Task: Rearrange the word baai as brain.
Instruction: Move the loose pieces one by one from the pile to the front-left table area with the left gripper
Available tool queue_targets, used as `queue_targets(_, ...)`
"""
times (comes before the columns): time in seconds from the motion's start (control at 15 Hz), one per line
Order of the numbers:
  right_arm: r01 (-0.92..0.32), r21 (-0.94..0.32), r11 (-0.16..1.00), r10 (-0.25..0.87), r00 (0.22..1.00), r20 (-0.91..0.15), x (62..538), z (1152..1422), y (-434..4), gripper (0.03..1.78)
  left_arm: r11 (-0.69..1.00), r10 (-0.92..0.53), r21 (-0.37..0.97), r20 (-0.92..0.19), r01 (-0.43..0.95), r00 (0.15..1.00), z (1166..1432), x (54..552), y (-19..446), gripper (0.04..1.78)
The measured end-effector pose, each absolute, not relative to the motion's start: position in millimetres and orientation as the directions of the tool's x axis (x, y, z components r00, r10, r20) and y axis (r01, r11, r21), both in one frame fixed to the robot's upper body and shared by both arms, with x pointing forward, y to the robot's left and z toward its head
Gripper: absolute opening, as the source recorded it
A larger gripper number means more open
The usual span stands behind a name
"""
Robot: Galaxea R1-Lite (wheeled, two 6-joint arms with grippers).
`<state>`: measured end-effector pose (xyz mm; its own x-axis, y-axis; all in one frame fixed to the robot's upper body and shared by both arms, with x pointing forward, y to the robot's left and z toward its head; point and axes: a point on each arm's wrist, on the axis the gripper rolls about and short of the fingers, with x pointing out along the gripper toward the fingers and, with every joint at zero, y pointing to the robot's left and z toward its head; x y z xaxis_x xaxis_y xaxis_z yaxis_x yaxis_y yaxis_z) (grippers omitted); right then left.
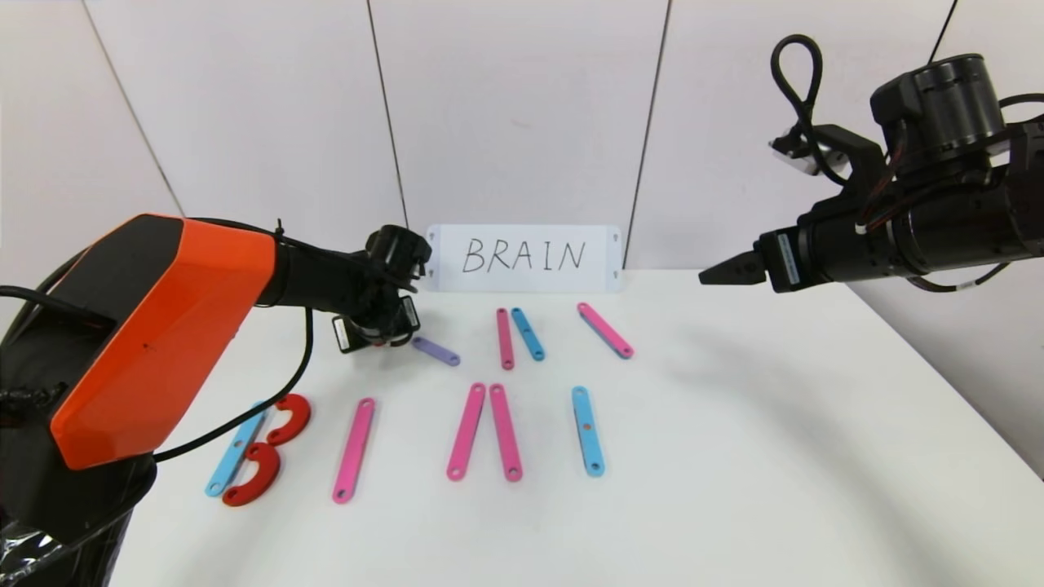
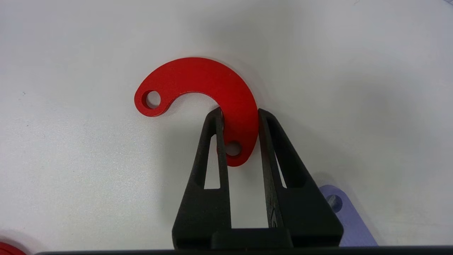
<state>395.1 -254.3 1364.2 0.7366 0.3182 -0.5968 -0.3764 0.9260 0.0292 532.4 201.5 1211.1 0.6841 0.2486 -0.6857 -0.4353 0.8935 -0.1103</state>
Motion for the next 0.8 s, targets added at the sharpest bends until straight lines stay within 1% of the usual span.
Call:
queue_targets(0.2, -0.376, 0.029, 0.926, 0.318, 0.737, -0.597, 395.1, 1364.3, -254.3, 1.74, 0.908, 0.229, -0.09, -0.71, -0.408, 0.666, 1218.7, 525.7, 203.0, 0.3)
queue_targets(0.33, -0.376, 0.029, 0.926, 0.318, 0.736, -0.597, 395.2, 1364.1, -254.3, 1.74, 0.932, 0.173, -0.092, -0.736, -0.349, 0.655, 1228.5, 518.2, 203.8, 0.3)
queue_targets(0.6, -0.374, 0.029, 0.927, 0.317, 0.738, -0.596, 395.5, 1364.5, -254.9, 1.74, 0.985, 0.059, -0.059, -0.771, -0.164, 0.634, 1244.5, 496.7, 207.5, 0.3)
queue_targets(0.8, -0.371, 0.029, 0.928, 0.315, 0.74, -0.594, 395.9, 1365.0, -255.8, 1.74, 0.999, -0.05, -0.05, -0.791, 0.017, 0.609, 1256.2, 475.6, 210.4, 0.3)
